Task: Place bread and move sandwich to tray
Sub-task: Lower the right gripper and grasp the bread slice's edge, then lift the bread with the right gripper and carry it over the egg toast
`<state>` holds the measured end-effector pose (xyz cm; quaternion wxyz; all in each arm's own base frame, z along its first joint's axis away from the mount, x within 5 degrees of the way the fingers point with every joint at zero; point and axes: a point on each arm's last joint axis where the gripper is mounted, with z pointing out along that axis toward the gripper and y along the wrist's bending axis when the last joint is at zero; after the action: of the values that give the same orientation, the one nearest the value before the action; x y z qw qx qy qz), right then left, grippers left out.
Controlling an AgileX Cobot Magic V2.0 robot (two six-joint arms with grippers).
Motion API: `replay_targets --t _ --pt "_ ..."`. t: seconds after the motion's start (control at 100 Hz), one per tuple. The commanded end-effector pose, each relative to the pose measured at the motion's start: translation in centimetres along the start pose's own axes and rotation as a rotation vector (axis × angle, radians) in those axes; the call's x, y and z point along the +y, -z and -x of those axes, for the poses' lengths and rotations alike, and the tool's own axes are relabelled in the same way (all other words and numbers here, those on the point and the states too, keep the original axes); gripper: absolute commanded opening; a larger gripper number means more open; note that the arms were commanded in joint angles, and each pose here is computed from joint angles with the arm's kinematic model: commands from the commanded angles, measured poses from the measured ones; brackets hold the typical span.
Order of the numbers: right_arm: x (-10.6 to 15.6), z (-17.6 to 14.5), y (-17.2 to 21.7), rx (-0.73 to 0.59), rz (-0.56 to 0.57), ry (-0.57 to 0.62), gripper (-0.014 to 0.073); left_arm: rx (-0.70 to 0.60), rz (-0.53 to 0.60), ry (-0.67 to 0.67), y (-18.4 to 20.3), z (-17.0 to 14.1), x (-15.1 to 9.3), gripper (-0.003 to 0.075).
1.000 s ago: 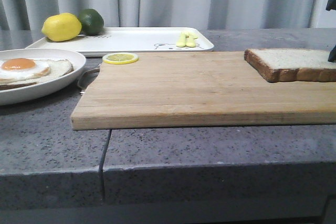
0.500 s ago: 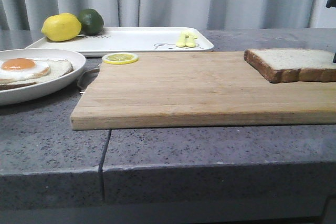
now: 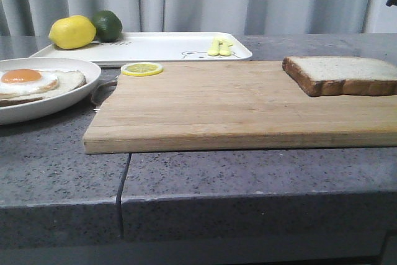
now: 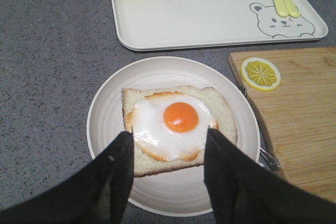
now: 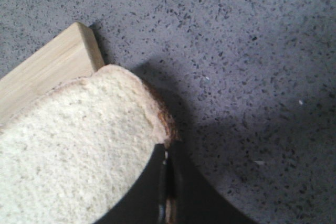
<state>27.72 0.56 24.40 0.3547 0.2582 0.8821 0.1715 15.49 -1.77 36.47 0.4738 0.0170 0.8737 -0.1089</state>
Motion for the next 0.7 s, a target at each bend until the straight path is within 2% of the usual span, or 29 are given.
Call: replay_targets --t 0.0,0.48,0.69 --pt "1.0 1.5 1.9 -0.093 0.054 -0.003 -0.0062 -0.093 -0.008 0.011 0.7 1.4 -0.2 0.0295" --pt "4.8 3.9 8.8 -0.220 0.243 -0.029 -0.0062 -0.093 -0.008 0.011 0.7 1.4 -0.2 0.0295" --pt "7.2 4.4 10.6 -0.213 0.345 -0.031 -0.0062 -0.093 -0.008 0.011 0.7 1.4 -0.2 0.0295"
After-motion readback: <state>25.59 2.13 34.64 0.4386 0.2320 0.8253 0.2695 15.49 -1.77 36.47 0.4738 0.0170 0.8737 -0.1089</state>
